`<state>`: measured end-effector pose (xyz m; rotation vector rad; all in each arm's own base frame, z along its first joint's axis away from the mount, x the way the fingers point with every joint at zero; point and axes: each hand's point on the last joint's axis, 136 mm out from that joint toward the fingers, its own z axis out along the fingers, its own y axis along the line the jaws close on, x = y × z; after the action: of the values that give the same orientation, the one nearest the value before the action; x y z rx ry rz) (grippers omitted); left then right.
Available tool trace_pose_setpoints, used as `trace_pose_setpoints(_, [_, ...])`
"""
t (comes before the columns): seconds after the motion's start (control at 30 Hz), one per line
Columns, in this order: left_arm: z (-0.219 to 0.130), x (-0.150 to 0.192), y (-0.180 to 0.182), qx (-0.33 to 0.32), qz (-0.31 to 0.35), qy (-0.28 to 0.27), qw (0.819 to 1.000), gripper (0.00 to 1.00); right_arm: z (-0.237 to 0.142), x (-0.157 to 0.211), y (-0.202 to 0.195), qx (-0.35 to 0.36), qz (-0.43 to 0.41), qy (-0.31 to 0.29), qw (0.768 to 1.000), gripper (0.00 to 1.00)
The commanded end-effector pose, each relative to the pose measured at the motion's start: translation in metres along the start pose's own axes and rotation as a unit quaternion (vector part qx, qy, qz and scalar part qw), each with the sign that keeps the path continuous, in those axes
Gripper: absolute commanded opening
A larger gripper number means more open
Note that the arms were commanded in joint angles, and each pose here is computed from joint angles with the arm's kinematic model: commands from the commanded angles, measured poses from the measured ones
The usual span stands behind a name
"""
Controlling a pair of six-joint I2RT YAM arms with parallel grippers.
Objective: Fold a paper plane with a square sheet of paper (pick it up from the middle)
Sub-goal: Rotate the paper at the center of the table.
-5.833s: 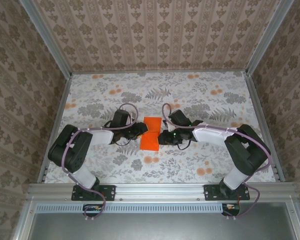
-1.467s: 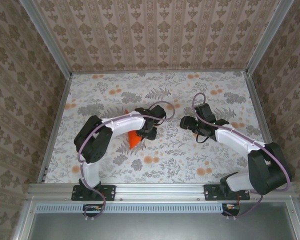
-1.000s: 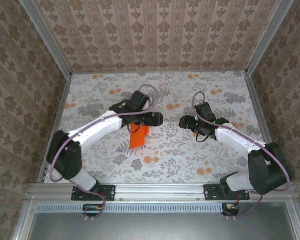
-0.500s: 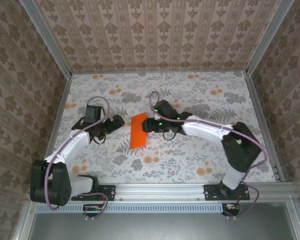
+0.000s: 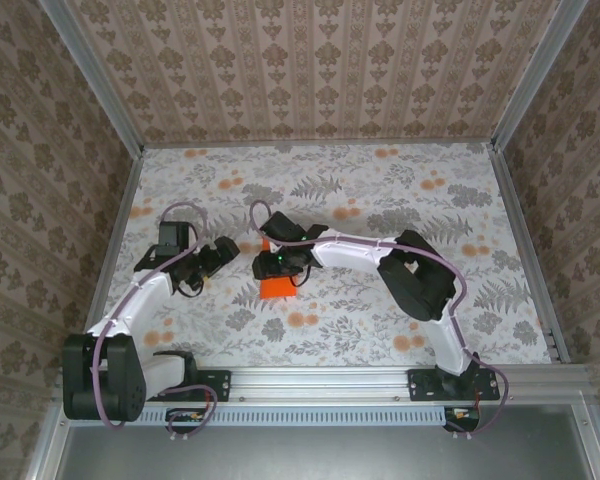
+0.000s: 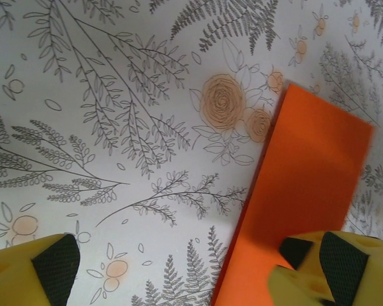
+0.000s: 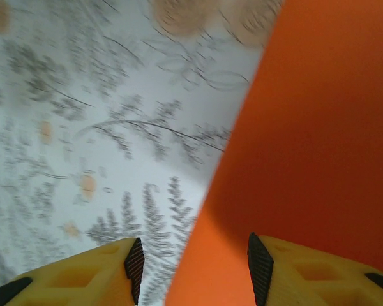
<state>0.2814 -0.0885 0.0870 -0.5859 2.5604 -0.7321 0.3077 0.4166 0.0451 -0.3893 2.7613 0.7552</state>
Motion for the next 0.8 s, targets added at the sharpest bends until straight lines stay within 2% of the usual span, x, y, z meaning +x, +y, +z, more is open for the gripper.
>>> trace_pose_setpoints(0.0, [-0.001,0.002,-0.009,0.024,0.012,0.007,1.000,1.00,0.004,0.015,-0.017,0.038,-0.030,0.038,0.998,0.51])
trace_pose_setpoints(0.27, [0.003,0.009,-0.023,0.043,0.036,0.022,0.998,1.00,-0.006,0.070,-0.056,0.063,-0.168,0.131,0.975,0.55])
trace_pose_setpoints(0.4, [0.009,0.015,-0.035,0.056,0.044,0.030,0.997,1.00,-0.025,0.085,-0.050,0.011,-0.195,0.152,0.969,0.57])
trace_pose_setpoints(0.5, [0.016,0.022,-0.049,0.073,0.051,0.037,0.995,1.00,-0.045,0.077,-0.035,-0.018,-0.197,0.122,0.973,0.61])
trace_pose_setpoints(0.6, [0.021,0.031,-0.066,0.095,0.061,0.044,0.993,0.98,-0.070,0.052,-0.017,-0.049,-0.159,0.051,0.985,0.68])
trace_pose_setpoints(0.7, [0.026,0.042,-0.084,0.118,0.075,0.054,0.989,0.90,-0.090,0.038,-0.024,-0.048,-0.094,-0.005,0.994,0.73])
trace_pose_setpoints(0.77, [0.031,0.052,-0.098,0.135,0.085,0.064,0.985,0.82,-0.099,0.036,-0.041,-0.032,-0.038,-0.028,0.998,0.73])
